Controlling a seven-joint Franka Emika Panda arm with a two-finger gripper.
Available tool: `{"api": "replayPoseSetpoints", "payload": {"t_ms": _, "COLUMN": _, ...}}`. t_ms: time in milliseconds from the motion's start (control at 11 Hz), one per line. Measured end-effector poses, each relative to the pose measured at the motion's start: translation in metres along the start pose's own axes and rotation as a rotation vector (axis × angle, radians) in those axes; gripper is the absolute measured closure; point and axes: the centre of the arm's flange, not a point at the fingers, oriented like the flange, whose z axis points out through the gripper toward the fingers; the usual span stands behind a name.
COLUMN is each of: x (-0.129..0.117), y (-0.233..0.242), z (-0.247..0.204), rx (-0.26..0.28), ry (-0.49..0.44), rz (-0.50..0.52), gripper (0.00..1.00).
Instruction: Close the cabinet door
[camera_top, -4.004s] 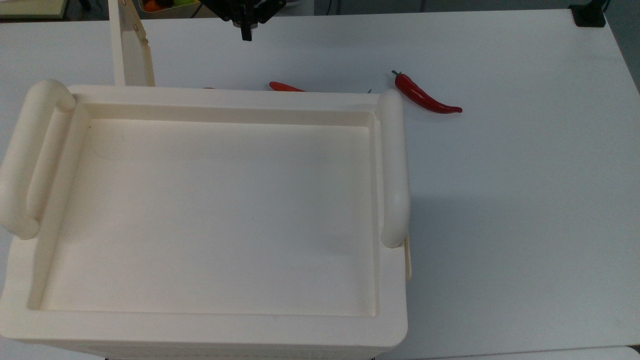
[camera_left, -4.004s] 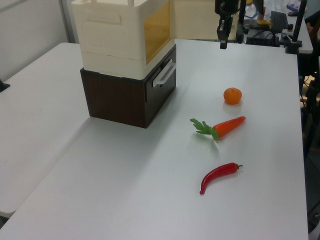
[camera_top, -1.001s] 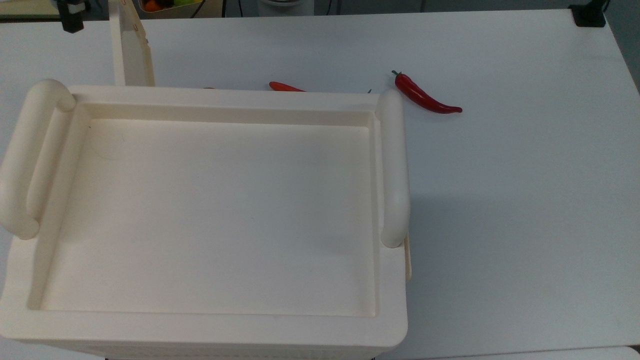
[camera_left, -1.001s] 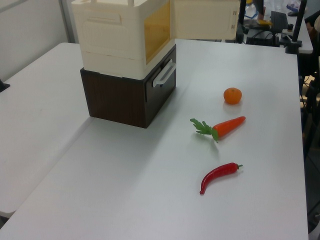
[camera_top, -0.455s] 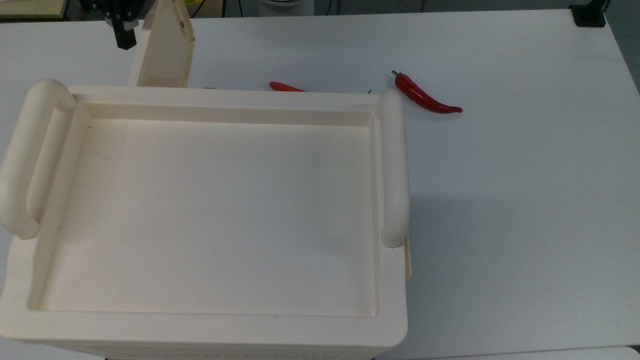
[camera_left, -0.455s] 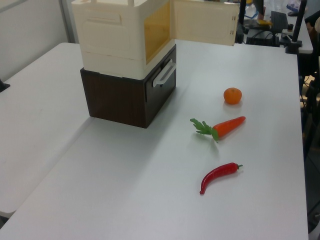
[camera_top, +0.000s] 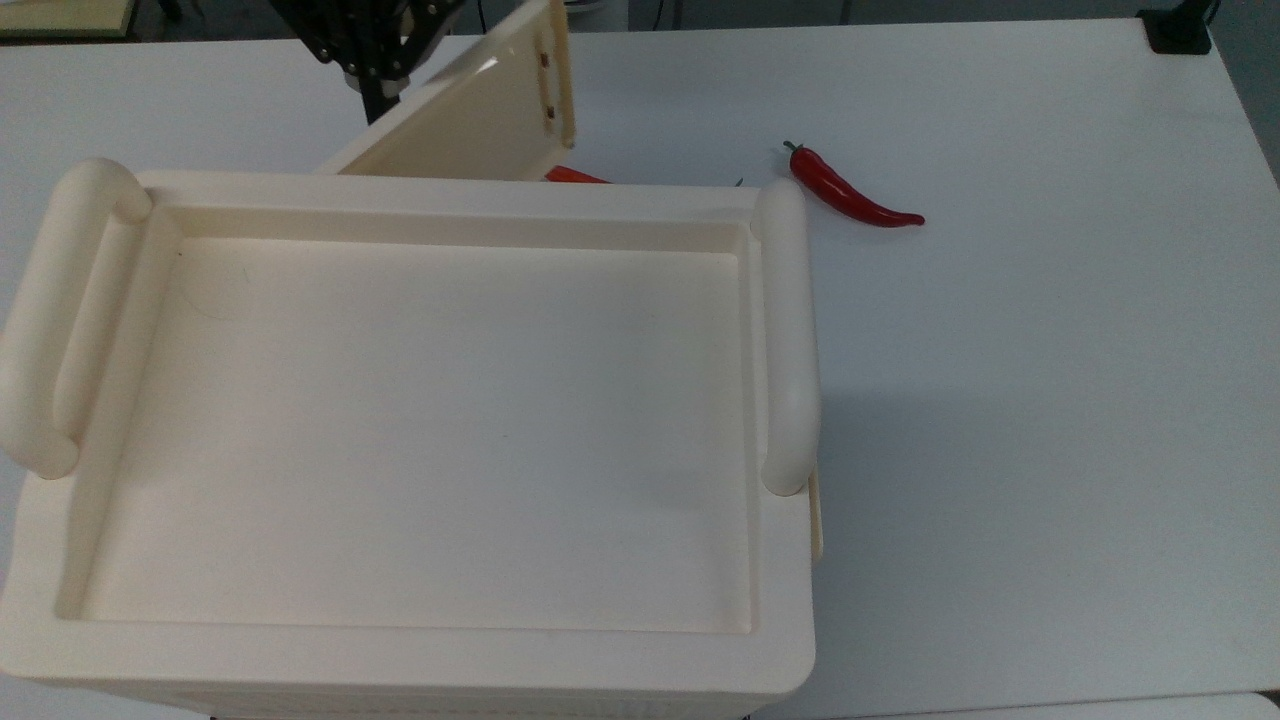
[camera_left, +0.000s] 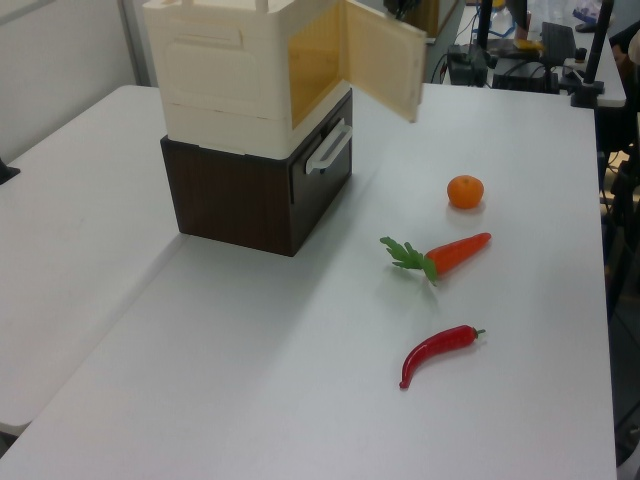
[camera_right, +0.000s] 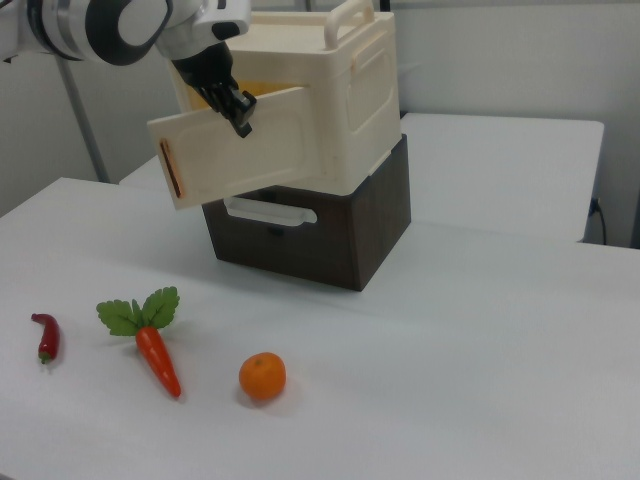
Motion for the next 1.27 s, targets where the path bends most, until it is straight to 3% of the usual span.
{"api": "replayPoseSetpoints", "payload": {"t_ms": 182, "x": 0.004, "y": -0.029, "z": 0.011, "rx": 0.065, "ry": 0.069, "rz": -0.014, "gripper": 0.99}}
{"api": "replayPoseSetpoints", "payload": {"t_ms": 364, "x": 0.012, "y": -0.049, "z": 0.034, "rx": 0.096, "ry": 0.151, "rz": 0.003, "gripper": 0.99}}
{"api": "replayPoseSetpoints", "payload": {"t_ms": 546, "x": 0.019, "y": -0.053, "z": 0.047, "rx": 0.109, "ry": 0.213, "rz": 0.011, "gripper": 0.99}}
{"api": "replayPoseSetpoints", "payload": {"t_ms": 910, "x": 0.02, "y": -0.053, "z": 0.045, "rx": 0.11, "ry": 0.221, "rz": 0.011, "gripper": 0.99}}
{"api": "replayPoseSetpoints", "payload": {"t_ms": 1092, "x": 0.014, "y": -0.051, "z": 0.053, "rx": 0.06, "ry": 0.162, "rz": -0.018, "gripper": 0.99}}
{"api": "replayPoseSetpoints", "payload": {"t_ms": 1274, "x": -0.001, "y": -0.053, "z": 0.06, "rx": -0.031, "ry": 0.055, "rz": -0.083, "gripper": 0.99}}
